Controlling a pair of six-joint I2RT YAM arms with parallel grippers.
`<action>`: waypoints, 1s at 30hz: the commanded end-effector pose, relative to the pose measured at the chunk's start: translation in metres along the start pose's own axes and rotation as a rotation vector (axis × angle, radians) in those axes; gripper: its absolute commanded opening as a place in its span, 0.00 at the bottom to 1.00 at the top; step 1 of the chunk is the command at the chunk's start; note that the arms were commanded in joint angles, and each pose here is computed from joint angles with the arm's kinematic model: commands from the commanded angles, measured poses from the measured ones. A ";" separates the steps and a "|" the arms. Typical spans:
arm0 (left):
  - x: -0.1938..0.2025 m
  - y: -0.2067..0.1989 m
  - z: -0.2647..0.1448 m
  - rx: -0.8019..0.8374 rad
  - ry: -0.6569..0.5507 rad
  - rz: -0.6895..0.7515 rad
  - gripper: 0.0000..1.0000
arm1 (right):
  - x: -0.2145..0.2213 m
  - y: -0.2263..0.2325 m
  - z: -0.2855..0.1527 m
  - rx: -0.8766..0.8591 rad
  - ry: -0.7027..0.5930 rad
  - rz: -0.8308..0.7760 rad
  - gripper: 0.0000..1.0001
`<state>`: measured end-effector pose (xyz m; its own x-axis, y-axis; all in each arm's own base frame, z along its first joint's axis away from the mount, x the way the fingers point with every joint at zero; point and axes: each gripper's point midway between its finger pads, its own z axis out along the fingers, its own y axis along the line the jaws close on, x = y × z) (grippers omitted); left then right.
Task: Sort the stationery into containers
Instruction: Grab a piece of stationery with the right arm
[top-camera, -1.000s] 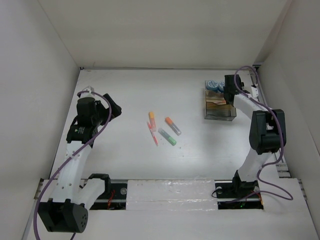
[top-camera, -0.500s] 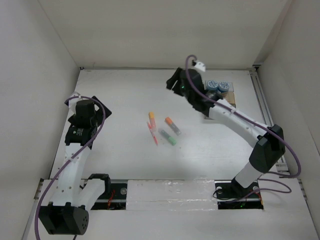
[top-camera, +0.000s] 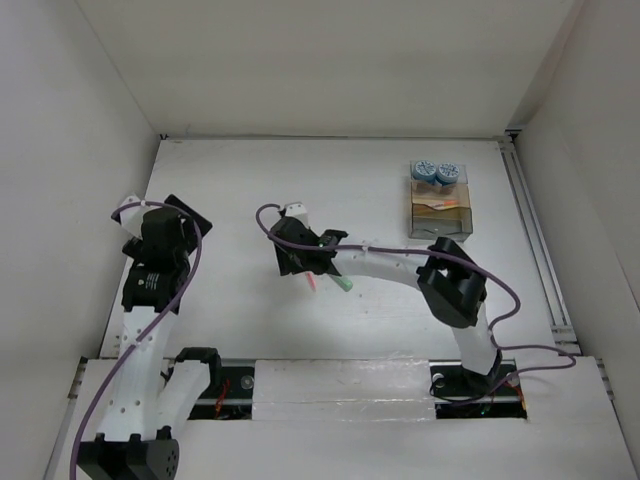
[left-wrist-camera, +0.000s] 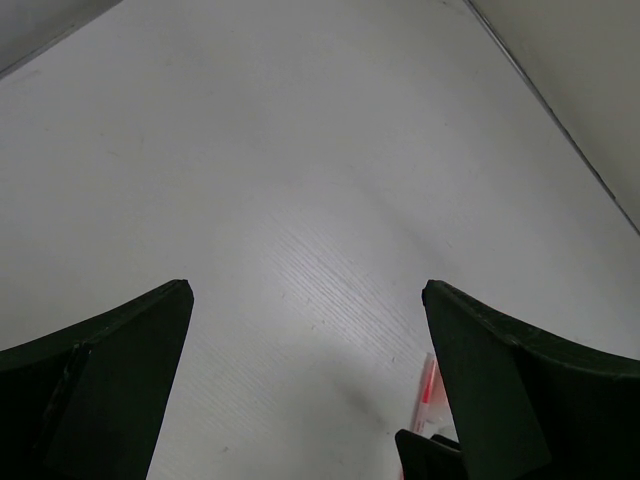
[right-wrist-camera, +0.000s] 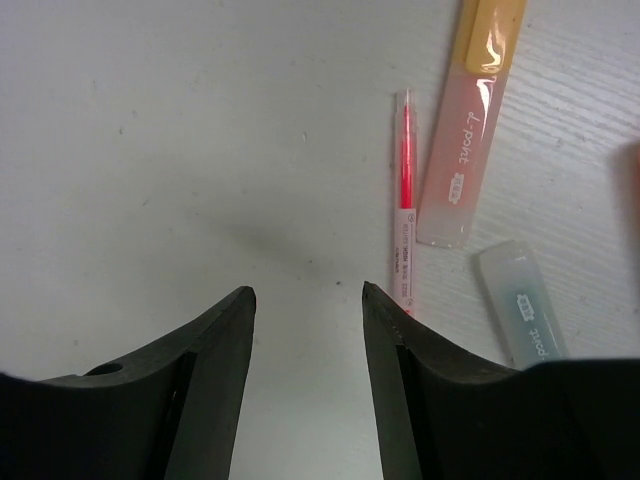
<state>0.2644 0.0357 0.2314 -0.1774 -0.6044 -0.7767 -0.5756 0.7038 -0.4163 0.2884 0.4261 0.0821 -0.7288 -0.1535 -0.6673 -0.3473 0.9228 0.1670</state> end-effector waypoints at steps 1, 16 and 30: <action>-0.011 -0.015 -0.001 0.050 -0.014 -0.012 0.99 | -0.025 0.008 -0.003 -0.006 -0.056 -0.038 0.53; 0.008 -0.030 0.005 0.139 0.066 0.061 0.99 | -0.034 -0.002 0.037 0.000 -0.009 -0.115 0.55; 0.009 -0.035 0.004 0.168 0.077 0.068 0.99 | -0.049 -0.027 0.055 0.014 0.006 -0.084 0.55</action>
<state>0.2805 0.0070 0.2260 -0.2992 -0.5852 -0.7537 -0.4468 0.7838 -0.4313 0.3608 0.4146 0.0465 -0.7270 -0.2458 -0.6412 -0.3725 0.9256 0.0675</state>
